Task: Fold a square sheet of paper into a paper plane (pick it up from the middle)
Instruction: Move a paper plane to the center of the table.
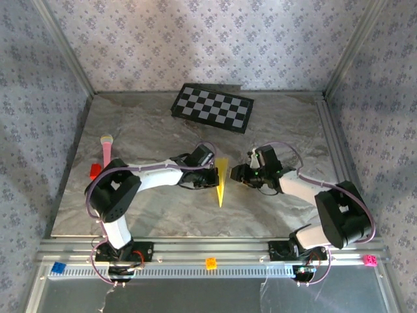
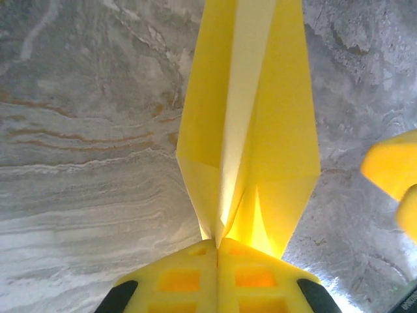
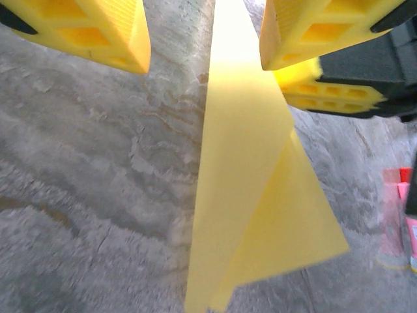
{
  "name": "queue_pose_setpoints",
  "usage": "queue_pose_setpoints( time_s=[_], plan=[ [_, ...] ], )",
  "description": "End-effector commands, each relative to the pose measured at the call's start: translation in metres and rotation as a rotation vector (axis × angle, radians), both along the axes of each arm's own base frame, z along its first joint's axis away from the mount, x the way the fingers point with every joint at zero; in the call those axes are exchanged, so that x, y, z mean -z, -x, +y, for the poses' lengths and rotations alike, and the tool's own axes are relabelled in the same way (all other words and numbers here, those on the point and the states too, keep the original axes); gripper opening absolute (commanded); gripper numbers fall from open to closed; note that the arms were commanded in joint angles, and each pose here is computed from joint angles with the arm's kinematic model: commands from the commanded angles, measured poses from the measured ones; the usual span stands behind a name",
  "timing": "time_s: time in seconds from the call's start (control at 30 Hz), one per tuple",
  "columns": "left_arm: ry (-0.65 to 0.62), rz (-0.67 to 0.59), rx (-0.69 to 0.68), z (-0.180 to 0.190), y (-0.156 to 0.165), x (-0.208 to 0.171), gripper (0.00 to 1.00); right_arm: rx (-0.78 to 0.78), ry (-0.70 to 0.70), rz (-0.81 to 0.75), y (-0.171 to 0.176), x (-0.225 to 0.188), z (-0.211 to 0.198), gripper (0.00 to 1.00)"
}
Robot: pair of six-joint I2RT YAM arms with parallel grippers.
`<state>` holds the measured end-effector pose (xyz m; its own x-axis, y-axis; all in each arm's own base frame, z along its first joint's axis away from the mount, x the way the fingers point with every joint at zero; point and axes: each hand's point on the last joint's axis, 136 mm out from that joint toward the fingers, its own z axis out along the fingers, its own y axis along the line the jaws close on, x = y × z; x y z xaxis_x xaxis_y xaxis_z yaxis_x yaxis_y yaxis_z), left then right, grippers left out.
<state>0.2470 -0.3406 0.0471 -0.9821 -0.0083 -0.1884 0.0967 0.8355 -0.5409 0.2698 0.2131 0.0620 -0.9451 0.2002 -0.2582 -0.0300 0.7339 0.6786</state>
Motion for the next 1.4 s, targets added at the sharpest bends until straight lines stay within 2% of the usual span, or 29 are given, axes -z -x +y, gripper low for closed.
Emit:
queue_pose_setpoints(
  time_s=[0.0,0.2,0.63,0.7,0.87,1.0,1.13,1.37],
  plan=[
    [-0.055,-0.054,0.021,0.005,-0.003,-0.017,0.03,-0.055,0.012,0.006,0.005,-0.003,0.011,0.50],
    [-0.062,-0.062,0.044,-0.001,0.000,-0.021,0.04,-0.104,0.022,0.002,0.003,-0.001,0.032,0.50],
    [-0.072,-0.068,0.033,0.003,-0.001,-0.021,0.07,-0.025,0.108,0.057,-0.002,0.029,0.024,0.44],
    [-0.079,-0.066,0.034,0.003,0.000,-0.020,0.08,-0.024,0.107,0.057,-0.001,0.029,0.023,0.42],
    [-0.077,-0.048,0.044,0.001,0.001,-0.018,0.14,-0.039,0.068,0.064,0.000,0.029,0.029,0.23],
    [-0.064,-0.051,0.035,0.000,0.001,-0.019,0.21,-0.029,0.025,0.074,0.000,0.031,0.031,0.12],
    [-0.066,-0.043,0.028,0.001,0.001,-0.016,0.22,-0.028,0.020,0.084,0.000,0.033,0.031,0.09],
    [-0.073,-0.042,0.013,0.006,0.000,-0.009,0.28,-0.015,0.029,0.099,0.001,0.038,0.027,0.08]
  ],
)
